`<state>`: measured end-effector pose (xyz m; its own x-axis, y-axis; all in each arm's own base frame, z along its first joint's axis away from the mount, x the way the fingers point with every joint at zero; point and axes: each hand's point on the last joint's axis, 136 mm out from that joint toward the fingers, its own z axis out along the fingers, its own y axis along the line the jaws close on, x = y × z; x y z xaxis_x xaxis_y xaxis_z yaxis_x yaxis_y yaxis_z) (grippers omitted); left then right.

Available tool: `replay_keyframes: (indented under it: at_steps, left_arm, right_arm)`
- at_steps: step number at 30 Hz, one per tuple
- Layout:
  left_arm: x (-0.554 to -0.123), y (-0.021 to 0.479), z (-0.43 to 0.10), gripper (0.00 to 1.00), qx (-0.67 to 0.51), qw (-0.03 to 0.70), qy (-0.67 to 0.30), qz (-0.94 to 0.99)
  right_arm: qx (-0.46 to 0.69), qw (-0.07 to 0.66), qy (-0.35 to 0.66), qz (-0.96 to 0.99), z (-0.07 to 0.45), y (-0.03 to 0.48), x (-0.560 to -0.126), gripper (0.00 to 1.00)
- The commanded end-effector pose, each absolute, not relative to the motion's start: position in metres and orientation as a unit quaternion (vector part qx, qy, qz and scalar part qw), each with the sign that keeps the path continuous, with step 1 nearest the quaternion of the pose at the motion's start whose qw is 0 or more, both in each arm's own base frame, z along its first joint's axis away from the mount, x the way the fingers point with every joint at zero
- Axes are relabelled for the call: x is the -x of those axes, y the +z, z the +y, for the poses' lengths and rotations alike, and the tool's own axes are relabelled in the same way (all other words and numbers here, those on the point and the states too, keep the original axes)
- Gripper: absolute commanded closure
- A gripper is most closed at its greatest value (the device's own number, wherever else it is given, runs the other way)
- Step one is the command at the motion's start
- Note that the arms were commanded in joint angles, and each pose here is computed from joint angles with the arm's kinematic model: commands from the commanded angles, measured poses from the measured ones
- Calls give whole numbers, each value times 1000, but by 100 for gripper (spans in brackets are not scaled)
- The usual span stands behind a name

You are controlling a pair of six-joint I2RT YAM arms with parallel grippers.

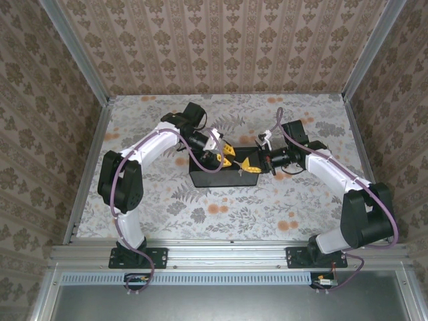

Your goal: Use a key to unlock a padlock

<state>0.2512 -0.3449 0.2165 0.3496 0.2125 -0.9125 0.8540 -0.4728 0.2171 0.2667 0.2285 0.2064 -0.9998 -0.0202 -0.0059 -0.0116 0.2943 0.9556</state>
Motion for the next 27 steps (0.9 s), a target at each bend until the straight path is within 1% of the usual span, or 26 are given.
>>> replay_keyframes:
  at_steps: [1,10,17,27]
  left_arm:
    - [-242,247,-351,76,-731,399,-455,314]
    - [-236,249,-352,76,-738,397,-452,306]
    - [-247,249,-349,77,-722,408,-459,318]
    - [-239,251,-348,77,-728,402,-461,310]
  right_arm:
    - [-9,-1,-591,-807,231,208,-272,100]
    - [0,8,-583,-812,232,208,-276,100]
    - [5,19,-566,-824,227,193,-264,100]
    - [8,6,-573,-820,229,197,-275,100]
